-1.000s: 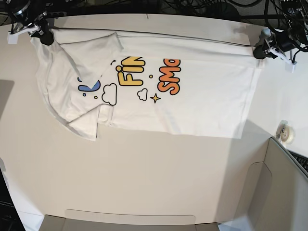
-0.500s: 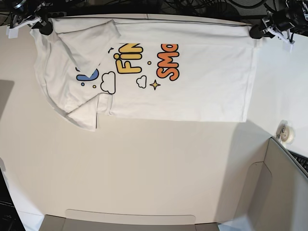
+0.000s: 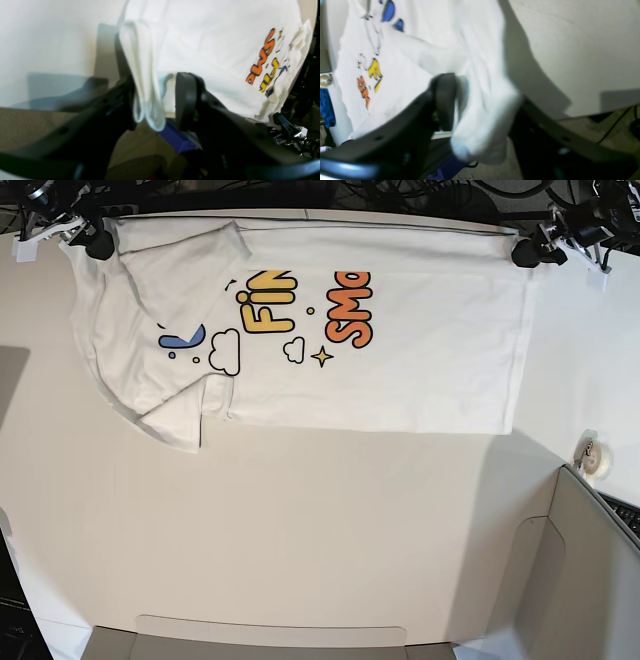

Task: Layout the t-shirt on the table in an organized manner, then fold the t-shirt properly
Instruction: 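Release the shirt and raise both grippers away, then lower both grippers to the shirt's long side edge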

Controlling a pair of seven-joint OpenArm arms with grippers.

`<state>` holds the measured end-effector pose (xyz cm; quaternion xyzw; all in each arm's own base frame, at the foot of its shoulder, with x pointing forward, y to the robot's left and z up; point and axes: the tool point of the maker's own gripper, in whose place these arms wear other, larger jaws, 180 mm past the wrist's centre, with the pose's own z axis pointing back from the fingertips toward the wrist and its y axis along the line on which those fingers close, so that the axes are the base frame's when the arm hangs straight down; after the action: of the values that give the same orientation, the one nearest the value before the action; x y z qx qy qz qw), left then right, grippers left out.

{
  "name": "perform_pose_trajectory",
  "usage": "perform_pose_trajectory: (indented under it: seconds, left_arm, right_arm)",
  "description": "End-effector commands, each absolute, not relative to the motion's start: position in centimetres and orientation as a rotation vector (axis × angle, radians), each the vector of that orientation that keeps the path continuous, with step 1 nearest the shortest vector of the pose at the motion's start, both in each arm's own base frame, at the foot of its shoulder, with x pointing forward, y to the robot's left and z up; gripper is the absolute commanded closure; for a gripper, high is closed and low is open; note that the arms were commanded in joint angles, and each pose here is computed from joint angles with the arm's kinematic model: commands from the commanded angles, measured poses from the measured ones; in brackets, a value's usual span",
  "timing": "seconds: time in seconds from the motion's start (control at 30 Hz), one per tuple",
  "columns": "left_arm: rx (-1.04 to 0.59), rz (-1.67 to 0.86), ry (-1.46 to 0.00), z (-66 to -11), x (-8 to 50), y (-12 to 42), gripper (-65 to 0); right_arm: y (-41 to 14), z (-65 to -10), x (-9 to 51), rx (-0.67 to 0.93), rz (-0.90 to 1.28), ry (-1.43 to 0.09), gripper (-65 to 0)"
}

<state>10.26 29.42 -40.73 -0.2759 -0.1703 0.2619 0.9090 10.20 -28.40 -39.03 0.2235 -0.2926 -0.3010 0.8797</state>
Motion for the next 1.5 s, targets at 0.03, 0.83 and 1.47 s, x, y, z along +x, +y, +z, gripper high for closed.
perform_pose_trajectory:
  seconds: [0.03,0.83,1.47]
  left_arm:
    - [-0.486,0.555,-0.342,-40.8,9.5,31.4,-25.0]
    - [-0.286,0.137,-0.669,-27.8,22.8,35.3,-25.4]
    - [-0.344,0.01,-0.574,-30.2,26.3,31.1,-25.4]
  right_arm:
    - [-30.3,-40.0,7.5,0.358,-0.659,-0.512,-27.8]
    - [-39.4,-24.2,20.6,0.081,-0.437,-1.039,-26.0]
    - [-28.7,-29.2,35.1,-0.011,-0.048,-0.852,-33.7]
